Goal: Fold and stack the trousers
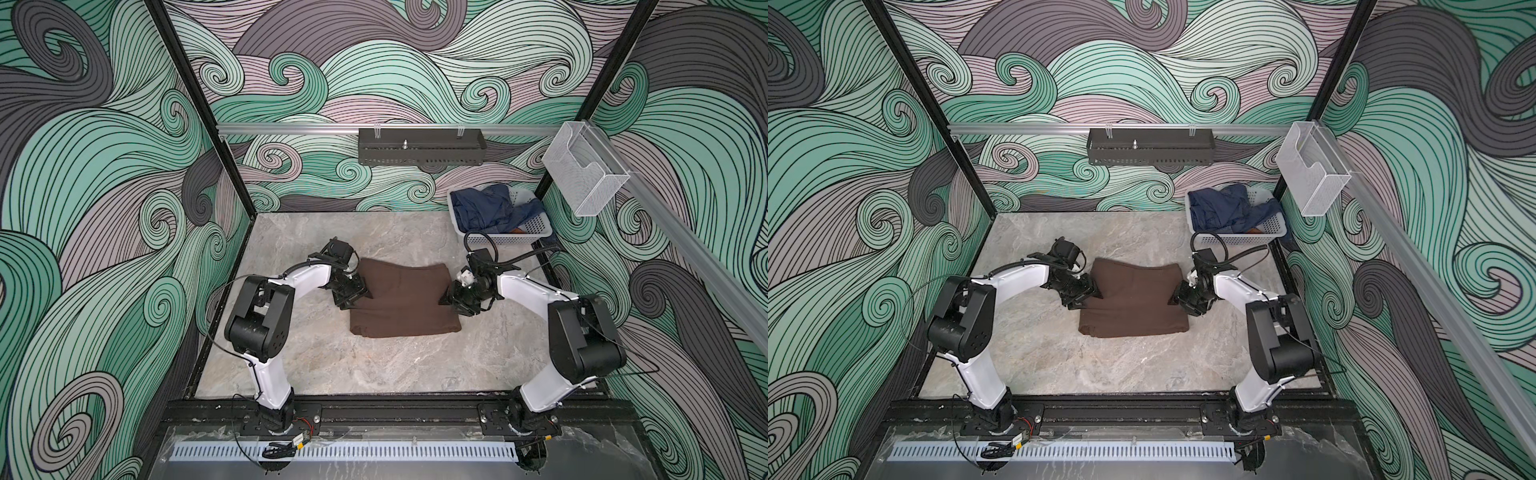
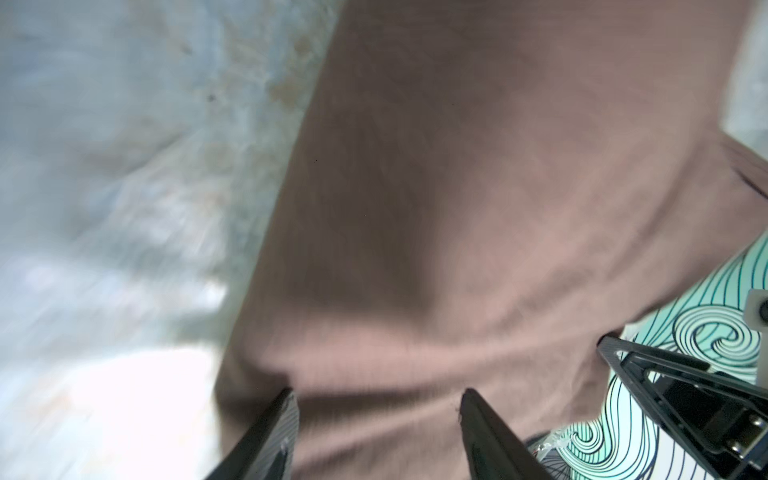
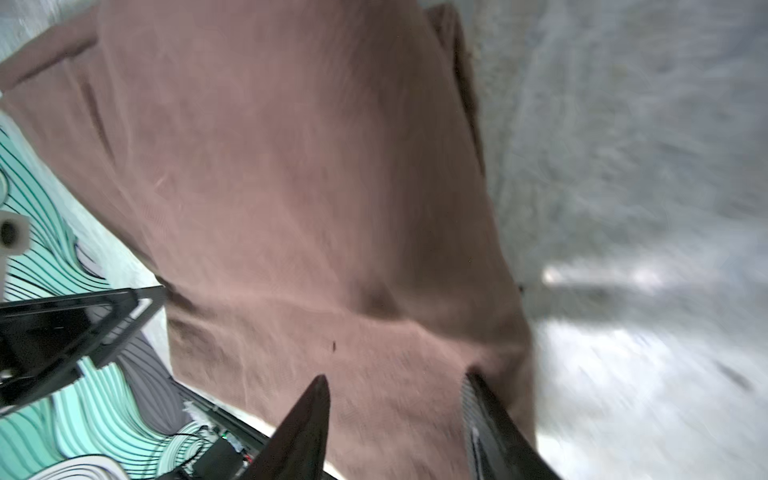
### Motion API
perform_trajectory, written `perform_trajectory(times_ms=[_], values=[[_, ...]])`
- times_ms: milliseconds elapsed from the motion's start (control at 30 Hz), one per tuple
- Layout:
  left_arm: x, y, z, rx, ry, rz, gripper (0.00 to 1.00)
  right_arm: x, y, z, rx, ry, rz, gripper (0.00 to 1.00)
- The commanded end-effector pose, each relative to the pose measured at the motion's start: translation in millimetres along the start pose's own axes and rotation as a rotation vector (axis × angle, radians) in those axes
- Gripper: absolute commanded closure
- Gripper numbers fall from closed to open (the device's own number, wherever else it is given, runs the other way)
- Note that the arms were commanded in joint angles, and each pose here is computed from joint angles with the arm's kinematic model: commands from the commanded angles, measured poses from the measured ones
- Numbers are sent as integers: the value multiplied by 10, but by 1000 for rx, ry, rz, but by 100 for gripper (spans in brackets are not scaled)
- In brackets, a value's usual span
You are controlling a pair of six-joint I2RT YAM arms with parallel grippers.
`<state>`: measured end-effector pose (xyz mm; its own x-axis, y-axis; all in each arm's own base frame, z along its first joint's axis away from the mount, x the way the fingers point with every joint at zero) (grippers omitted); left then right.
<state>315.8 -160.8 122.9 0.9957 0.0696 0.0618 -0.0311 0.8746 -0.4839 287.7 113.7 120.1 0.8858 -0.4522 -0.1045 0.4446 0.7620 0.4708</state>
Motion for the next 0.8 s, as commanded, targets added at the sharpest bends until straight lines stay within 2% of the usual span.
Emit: perform_trajectory(times_ms=[0, 100, 233, 333, 600, 767], values=[[-162, -91, 256, 0, -22, -54, 34, -109, -131, 181, -114, -31, 29, 46], [-328, -92, 139, -26, 16, -63, 35, -166, -219, 150, -130, -24, 19, 47], [-509, 72, -182, -53, 95, 1, 39, -200, -314, -25, -137, 18, -4, 52], [-589, 181, -294, -33, 123, 16, 42, -225, -353, -143, -149, 44, -9, 56], [-697, 450, -198, 129, 158, 9, 48, -284, -372, -309, -201, 88, 12, 67], [-624, 607, -60, 197, 150, 15, 39, -316, -286, -410, -213, 110, 36, 70]])
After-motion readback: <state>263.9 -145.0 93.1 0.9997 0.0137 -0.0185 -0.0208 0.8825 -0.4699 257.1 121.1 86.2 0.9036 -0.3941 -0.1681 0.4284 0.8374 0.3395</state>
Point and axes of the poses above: each gripper's point midway between its finger pads, its own z axis back along the fingers, its own y axis along the line the jaws close on, x = y × z, the point moved 7 cm from there along z, back along the fingers, and after that the axes turned 14 degrees about -z, right-handed, at the moved point
